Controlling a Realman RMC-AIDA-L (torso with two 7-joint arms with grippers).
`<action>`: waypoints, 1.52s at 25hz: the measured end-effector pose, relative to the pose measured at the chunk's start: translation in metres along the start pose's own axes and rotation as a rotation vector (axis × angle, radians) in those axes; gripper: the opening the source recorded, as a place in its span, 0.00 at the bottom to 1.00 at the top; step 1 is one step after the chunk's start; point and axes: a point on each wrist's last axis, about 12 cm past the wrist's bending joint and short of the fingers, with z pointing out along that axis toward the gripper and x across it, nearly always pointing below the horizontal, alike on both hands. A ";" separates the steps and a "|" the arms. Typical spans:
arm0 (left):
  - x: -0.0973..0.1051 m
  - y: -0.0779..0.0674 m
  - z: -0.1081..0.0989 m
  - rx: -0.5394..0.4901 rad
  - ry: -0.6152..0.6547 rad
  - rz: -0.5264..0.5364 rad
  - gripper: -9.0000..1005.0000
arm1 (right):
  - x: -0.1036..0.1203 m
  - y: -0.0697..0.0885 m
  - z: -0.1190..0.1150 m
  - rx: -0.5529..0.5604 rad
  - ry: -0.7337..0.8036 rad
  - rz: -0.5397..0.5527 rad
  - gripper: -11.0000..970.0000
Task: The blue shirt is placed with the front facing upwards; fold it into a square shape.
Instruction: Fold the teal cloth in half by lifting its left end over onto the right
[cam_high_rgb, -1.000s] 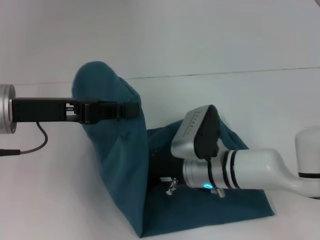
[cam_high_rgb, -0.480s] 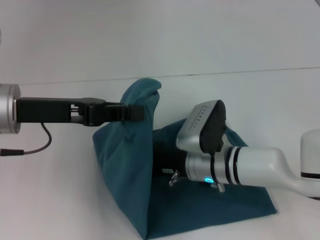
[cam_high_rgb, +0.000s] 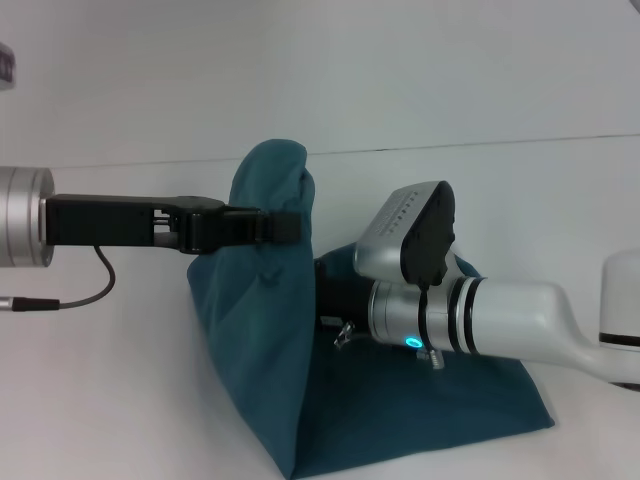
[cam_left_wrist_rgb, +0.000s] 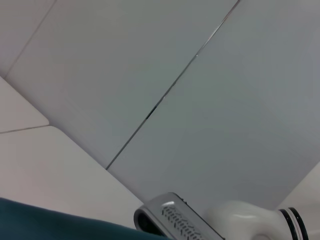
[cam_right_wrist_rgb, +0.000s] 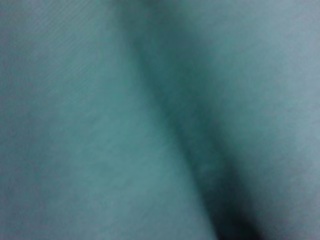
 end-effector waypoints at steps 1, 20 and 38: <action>0.000 0.000 0.000 0.000 0.001 0.000 0.04 | -0.001 -0.001 0.000 0.003 -0.002 0.001 0.02; 0.001 0.002 0.010 -0.006 -0.002 -0.008 0.04 | 0.006 -0.021 -0.017 0.072 -0.013 0.050 0.02; -0.006 0.002 0.026 0.010 -0.043 -0.006 0.04 | 0.045 -0.008 -0.042 0.010 0.014 0.069 0.02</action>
